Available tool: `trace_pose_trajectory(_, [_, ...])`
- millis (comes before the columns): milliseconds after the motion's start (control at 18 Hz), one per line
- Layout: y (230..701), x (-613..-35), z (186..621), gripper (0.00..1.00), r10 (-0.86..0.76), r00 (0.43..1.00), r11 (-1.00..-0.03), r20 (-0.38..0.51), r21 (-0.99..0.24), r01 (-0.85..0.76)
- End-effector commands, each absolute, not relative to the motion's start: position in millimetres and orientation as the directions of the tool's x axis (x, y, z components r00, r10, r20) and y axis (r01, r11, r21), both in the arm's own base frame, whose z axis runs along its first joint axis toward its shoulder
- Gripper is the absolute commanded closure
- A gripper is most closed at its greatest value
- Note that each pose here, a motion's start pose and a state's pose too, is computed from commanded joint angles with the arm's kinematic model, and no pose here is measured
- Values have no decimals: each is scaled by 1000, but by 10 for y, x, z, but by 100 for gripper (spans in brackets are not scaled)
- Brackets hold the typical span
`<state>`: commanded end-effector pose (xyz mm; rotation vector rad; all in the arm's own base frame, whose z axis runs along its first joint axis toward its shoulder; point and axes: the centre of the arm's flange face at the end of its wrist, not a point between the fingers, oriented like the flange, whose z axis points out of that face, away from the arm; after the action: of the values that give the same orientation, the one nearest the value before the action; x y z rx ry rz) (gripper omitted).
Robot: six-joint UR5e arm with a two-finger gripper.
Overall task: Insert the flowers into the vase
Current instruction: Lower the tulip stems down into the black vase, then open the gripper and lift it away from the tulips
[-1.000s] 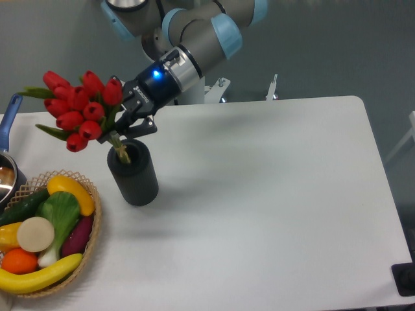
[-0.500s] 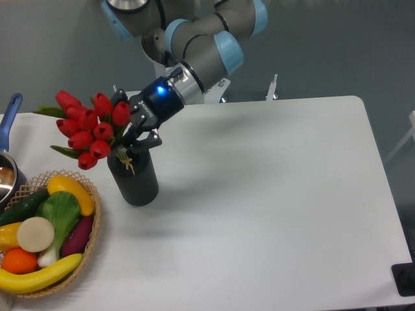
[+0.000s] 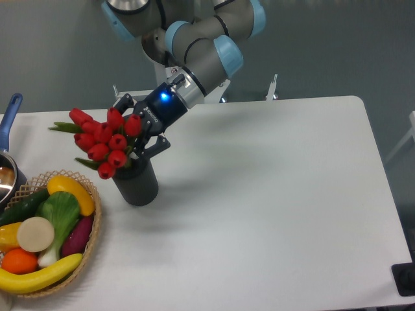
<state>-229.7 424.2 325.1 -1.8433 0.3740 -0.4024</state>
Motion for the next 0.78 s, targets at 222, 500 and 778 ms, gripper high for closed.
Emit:
trace_pose_trajectory(222, [4150, -2304, 3140, 15, -435, 897, -304, 80, -951, -63])
trace_pose_trajectory(500, [4003, -2271, 3028, 3, -426, 903, -300, 55, -950, -83])
trace_pose_trajectory(778, [3943, -2325, 3066, 0, -408, 912, -299, 51, -951, -81])
